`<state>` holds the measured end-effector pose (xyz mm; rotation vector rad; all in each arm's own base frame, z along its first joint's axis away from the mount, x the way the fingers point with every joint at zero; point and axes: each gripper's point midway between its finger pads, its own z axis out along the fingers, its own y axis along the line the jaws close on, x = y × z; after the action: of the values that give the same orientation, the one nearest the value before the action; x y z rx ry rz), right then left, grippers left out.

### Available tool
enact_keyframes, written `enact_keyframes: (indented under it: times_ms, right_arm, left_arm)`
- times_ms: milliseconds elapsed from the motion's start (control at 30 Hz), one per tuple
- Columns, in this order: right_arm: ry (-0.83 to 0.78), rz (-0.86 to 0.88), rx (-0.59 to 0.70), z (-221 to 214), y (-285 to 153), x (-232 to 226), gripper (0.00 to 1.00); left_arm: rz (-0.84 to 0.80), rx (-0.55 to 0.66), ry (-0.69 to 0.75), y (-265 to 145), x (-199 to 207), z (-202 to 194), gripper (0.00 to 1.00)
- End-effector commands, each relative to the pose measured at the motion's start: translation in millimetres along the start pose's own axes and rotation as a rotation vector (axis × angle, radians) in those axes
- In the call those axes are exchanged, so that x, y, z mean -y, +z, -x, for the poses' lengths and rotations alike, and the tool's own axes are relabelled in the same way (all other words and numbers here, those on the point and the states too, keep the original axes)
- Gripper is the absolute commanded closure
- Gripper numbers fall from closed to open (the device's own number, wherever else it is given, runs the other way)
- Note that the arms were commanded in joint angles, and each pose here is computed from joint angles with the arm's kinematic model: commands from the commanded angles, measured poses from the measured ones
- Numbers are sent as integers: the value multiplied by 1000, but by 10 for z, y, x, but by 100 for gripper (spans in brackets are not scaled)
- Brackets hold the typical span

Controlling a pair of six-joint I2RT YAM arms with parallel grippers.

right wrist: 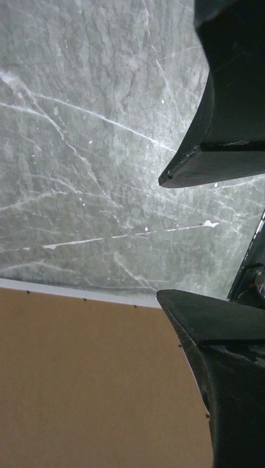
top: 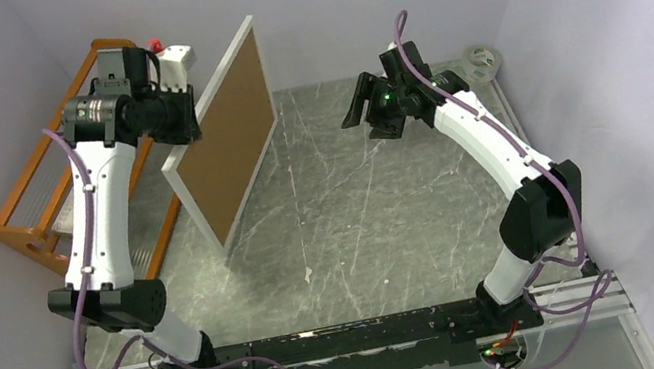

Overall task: Put the photo into the frame
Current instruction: Turn over the photo frame at the center of the board.

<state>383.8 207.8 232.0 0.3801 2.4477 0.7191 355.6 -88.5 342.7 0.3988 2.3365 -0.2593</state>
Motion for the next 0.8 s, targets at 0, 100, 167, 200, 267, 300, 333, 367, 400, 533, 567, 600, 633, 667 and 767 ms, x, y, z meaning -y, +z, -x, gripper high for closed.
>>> enact_keyframes:
  times_ms: [0, 100, 167, 200, 267, 300, 333, 367, 400, 533, 567, 600, 633, 667, 767]
  right_arm:
    - [14, 114, 70, 203, -188, -319, 28]
    - [37, 142, 65, 219, -211, -411, 26]
    - [52, 167, 54, 217, -227, -492, 25]
    - [58, 180, 47, 210, -229, -535, 25]
    - [74, 205, 27, 187, -218, -629, 25]
    - [81, 215, 23, 180, -223, -682, 24]
    - [83, 224, 19, 162, -219, -745, 24]
    - [87, 232, 19, 155, -228, -810, 23]
    - [89, 244, 19, 148, -238, -879, 23]
    - [93, 292, 24, 170, -270, -1184, 22]
    - [96, 300, 26, 180, -280, -1255, 22]
    - [95, 315, 29, 188, -293, -1341, 22]
    - [97, 327, 33, 202, -309, -1410, 21]
    - [102, 340, 41, 221, -341, -1489, 21]
    - [123, 362, 53, 265, -368, -1618, 21]
  left_arm:
    - [-1, 188, 127, -255, 195, 292, 98]
    - [3, 169, 142, -201, 268, 224, 97]
    - [3, 157, 153, -165, 321, 177, 98]
    - [2, 157, 164, -142, 355, 154, 97]
    - [18, 148, 175, -61, 395, 89, 97]
    - [24, 146, 181, -45, 424, 74, 98]
    - [25, 143, 189, -31, 460, 63, 97]
    - [31, 139, 197, -21, 487, 51, 97]
    - [26, 136, 207, -15, 530, 38, 97]
    - [80, 114, 228, 25, 553, -9, 97]
    - [85, 108, 231, 31, 571, -23, 97]
    - [90, 105, 236, 37, 599, -30, 97]
    - [94, 100, 244, 42, 625, -47, 98]
    - [98, 98, 252, 44, 651, -54, 97]
    - [101, 89, 270, 54, 732, -87, 95]
